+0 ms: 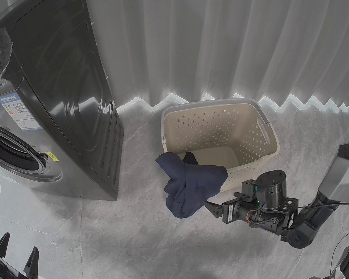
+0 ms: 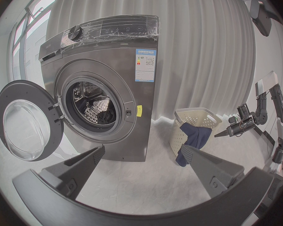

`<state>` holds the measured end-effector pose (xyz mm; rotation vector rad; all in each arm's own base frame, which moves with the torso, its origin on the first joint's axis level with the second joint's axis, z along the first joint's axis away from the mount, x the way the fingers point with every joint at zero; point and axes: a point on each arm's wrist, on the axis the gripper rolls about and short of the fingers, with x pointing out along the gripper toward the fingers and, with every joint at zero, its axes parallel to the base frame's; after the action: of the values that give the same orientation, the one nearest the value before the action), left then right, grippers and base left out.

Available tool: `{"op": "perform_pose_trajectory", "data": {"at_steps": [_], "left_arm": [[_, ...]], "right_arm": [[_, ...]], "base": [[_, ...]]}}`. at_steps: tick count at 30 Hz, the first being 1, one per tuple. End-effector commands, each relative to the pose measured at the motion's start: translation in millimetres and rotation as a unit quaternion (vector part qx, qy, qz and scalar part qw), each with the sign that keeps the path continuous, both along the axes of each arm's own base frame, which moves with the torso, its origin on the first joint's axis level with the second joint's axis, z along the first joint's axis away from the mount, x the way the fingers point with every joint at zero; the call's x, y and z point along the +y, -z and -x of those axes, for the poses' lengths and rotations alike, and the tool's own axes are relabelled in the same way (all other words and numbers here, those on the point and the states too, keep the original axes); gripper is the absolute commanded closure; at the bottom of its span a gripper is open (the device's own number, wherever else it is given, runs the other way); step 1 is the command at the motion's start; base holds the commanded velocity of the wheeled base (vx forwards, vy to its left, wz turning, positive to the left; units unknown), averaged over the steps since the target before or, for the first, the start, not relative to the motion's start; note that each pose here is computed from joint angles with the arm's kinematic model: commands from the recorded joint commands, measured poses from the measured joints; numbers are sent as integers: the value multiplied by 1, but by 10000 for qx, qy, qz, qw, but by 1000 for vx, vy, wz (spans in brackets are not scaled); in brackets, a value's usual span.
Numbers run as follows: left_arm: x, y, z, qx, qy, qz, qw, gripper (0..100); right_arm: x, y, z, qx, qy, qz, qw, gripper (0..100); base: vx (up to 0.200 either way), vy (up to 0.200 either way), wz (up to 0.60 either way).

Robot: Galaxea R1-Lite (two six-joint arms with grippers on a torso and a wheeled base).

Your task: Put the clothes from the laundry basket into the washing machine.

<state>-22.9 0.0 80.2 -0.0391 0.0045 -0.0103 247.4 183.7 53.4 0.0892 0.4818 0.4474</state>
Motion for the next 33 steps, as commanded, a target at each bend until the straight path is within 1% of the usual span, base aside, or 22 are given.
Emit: {"op": "perform_pose_trajectory", "data": {"at_steps": [1, 11, 15, 20, 26, 31, 32, 33], "left_arm": [[0, 5, 0, 9, 2, 4, 10000, 0], [0, 5, 0, 10, 2, 11, 10000, 0], [0, 5, 0, 10, 1, 19, 10000, 0], [0, 5, 0, 10, 2, 11, 10000, 0], [0, 5, 0, 10, 1, 19, 10000, 0], [0, 5, 0, 10, 1, 19, 10000, 0], [0, 5, 0, 10, 1, 27, 10000, 0], [0, 5, 0, 10, 9, 27, 10000, 0]], "right_arm": [[13, 14, -12, 57, -72, 28, 10000, 0], [34, 31, -33, -140, -140, -131, 9997, 0], [44, 42, -47, -251, -192, -238, 9992, 0], [51, 45, -61, -405, -159, -337, 9985, 0], [59, 40, -69, -569, -186, -476, 9971, 0], [63, 47, -73, -582, -195, -484, 9969, 0], [64, 47, -72, -606, -202, -503, 9967, 100], [65, 48, -72, -634, -225, -529, 9963, 100]], "base": [[0, 0, 0], [0, 0, 0], [0, 0, 0], [0, 0, 0], [0, 0, 0], [0, 0, 0], [0, 0, 0], [0, 0, 0]]}}
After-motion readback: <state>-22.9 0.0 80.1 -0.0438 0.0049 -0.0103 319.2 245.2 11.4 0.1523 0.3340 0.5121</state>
